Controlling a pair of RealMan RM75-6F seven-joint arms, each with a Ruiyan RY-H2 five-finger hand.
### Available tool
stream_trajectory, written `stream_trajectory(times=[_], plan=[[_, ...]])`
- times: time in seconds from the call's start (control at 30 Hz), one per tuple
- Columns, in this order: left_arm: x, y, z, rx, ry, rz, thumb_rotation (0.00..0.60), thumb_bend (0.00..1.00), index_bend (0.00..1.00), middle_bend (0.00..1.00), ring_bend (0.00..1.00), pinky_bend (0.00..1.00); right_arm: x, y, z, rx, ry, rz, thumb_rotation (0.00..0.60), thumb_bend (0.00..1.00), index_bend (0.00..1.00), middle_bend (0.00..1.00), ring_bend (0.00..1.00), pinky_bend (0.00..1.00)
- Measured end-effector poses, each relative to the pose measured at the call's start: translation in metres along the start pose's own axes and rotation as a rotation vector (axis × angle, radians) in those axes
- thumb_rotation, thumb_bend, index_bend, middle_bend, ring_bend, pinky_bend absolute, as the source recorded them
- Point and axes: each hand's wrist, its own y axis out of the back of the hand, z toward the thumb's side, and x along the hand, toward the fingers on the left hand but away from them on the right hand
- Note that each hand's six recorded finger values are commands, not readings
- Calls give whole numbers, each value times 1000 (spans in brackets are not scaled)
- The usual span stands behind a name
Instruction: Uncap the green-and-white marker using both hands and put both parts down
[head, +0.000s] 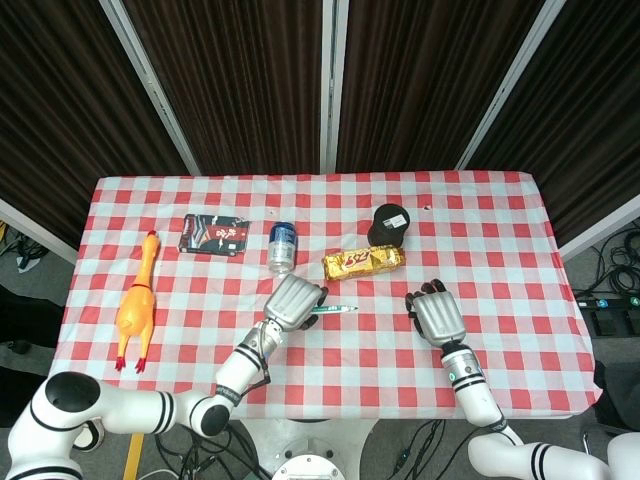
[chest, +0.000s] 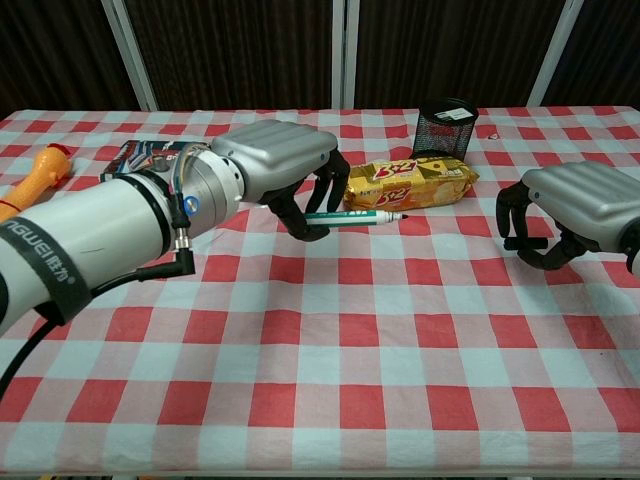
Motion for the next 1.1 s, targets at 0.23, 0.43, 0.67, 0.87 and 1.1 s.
stream_trajectory(times=[0.23,0.43,0.67,0.87,1.1], plan=[[-1,-1,-1,0,5,-3,600,368,568,611,787,738,2,2,0,-1,5,24,600,38,385,337,96,129],[-3,0,-4,-6,12,3,600,365,568,610,784,736,7,10,-2,-1,-2,12,600,34,382,323,87,129],[-4,-7,-10,8,13,-1,600,363,568,611,782,734,26,33,-23,-51,-53,-80,600,32,370,304,63,126],[0,-20,-16,19,12,-11,600,363,566,610,783,734,66,55,-71,-123,-181,-178,600,31,294,254,23,75],[1,-40,-17,31,-19,-30,600,363,566,610,783,734,111,69,-121,-198,-312,-258,600,32,247,226,1,66]])
